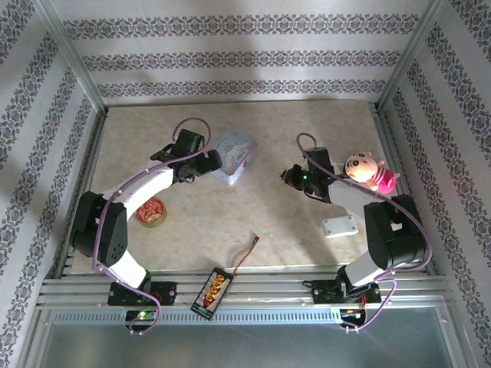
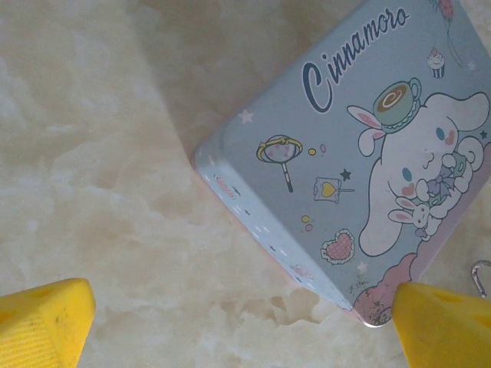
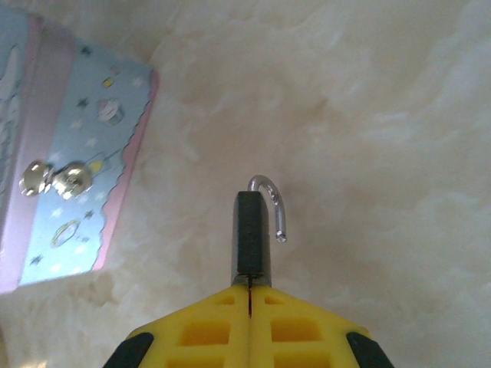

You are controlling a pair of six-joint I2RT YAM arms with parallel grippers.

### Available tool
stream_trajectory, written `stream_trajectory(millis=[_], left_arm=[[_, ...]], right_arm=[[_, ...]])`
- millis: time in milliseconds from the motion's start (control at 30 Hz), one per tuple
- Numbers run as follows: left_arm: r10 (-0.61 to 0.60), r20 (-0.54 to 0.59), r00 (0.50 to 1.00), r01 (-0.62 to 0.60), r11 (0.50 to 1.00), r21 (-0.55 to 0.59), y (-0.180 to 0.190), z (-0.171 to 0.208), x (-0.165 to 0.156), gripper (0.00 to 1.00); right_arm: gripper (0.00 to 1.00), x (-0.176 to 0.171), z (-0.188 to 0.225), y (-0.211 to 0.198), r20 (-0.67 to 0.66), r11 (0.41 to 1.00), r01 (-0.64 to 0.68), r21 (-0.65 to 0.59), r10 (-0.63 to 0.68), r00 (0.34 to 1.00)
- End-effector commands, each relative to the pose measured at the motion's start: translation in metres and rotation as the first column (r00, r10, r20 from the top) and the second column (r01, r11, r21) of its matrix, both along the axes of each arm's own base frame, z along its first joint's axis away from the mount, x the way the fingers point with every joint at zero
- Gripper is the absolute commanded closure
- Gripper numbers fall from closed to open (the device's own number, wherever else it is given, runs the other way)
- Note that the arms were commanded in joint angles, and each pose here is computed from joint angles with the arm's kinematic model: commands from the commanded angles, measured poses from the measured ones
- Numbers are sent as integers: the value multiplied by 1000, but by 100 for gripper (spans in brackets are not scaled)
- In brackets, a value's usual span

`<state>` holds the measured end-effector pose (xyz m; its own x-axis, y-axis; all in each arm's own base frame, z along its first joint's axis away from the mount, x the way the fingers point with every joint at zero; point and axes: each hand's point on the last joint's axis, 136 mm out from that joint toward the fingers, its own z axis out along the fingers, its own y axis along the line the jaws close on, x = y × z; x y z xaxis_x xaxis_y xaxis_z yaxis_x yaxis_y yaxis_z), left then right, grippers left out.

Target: Unlock the padlock with the key

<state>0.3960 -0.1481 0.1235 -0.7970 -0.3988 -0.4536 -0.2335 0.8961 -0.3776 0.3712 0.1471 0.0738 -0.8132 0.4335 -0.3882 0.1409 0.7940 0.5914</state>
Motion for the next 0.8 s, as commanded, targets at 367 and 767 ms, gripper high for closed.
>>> stream_trajectory(millis=[367,767], left_arm=[[16,6,1000,-16,998,-53,-2,-3,5,1],[22,12,1000,-21,995,-102,-7,-2,7,1]], right_arm=[[96,-14,-47,-24,-84,986,146,-75,-152,985],[67,-23,-32,-34,-59,972,142,-190,-155,986]])
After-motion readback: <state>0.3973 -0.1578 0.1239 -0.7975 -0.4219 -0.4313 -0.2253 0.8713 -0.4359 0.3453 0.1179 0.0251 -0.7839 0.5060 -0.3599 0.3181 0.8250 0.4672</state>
